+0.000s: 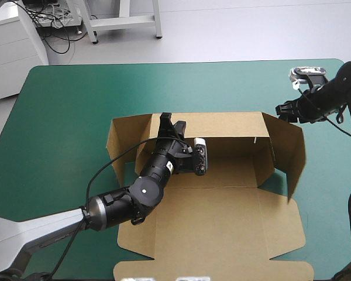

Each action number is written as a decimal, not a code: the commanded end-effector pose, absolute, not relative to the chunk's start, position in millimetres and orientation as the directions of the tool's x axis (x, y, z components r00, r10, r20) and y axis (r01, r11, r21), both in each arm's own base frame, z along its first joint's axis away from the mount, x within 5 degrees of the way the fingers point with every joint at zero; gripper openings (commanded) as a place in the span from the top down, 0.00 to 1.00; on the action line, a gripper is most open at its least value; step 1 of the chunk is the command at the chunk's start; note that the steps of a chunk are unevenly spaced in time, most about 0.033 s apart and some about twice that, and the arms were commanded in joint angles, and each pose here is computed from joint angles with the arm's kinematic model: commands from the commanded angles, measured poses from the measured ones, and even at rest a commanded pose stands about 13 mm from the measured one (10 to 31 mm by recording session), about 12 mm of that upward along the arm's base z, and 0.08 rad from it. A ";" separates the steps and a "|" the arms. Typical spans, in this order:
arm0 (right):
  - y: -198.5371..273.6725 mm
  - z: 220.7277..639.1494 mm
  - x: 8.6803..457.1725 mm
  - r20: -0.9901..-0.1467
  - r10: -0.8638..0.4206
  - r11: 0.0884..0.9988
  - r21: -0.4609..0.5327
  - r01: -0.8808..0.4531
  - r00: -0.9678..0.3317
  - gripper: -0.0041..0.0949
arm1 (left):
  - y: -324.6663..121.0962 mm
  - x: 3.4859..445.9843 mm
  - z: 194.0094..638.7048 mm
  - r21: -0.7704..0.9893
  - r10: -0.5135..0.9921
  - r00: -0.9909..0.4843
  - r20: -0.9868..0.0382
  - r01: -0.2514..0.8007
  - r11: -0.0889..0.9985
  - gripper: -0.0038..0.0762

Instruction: Fold the box

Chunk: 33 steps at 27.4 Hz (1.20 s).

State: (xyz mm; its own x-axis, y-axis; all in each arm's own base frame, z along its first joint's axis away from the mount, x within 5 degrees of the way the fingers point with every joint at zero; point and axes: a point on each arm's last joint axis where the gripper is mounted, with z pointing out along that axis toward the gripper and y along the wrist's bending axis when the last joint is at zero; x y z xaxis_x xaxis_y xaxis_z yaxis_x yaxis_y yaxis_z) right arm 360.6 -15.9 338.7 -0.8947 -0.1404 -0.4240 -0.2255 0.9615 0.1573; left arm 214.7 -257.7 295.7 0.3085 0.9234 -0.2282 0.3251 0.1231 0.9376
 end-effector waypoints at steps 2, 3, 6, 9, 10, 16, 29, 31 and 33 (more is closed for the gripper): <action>-13.2 363.8 334.1 -0.536 -0.143 0.960 0.131 -0.249 -0.832 0.39 | -254.1 211.3 320.4 0.956 0.912 0.332 -0.242 0.244 0.165 0.99; -12.1 363.6 331.0 -0.542 -0.146 0.957 0.134 -0.256 -0.828 0.39 | -254.1 211.3 320.4 0.956 0.912 0.332 -0.242 0.244 0.165 0.99; -7.3 362.2 318.6 -0.571 -0.152 0.947 0.150 -0.285 -0.807 0.39 | -254.1 211.3 320.4 0.956 0.912 0.332 -0.242 0.244 0.165 0.99; -5.2 361.0 306.5 -0.599 -0.154 0.946 0.141 -0.293 -0.786 0.39 | -254.1 211.3 320.4 0.956 0.912 0.332 -0.242 0.244 0.165 0.99; -4.7 360.4 302.0 -0.608 -0.158 0.945 0.135 -0.297 -0.778 0.39 | -254.1 211.3 320.4 0.956 0.912 0.332 -0.242 0.244 0.165 0.99; -0.2 357.1 275.2 -0.651 -0.207 0.933 0.093 -0.347 -0.731 0.39 | -254.1 211.3 320.4 0.956 0.912 0.332 -0.242 0.244 0.165 0.99; 7.3 338.7 240.7 -0.653 -0.317 0.888 0.051 -0.457 -0.688 0.39 | -254.1 211.3 320.4 0.956 0.912 0.332 -0.242 0.244 0.165 0.99; 12.1 334.9 236.2 -0.651 -0.353 0.853 0.071 -0.517 -0.672 0.39 | -254.1 211.3 320.4 0.956 0.912 0.332 -0.242 0.244 0.165 0.99; 16.1 329.0 231.6 -0.634 -0.408 0.809 0.083 -0.582 -0.657 0.39 | -254.1 211.3 320.4 0.956 0.912 0.332 -0.242 0.244 0.165 0.99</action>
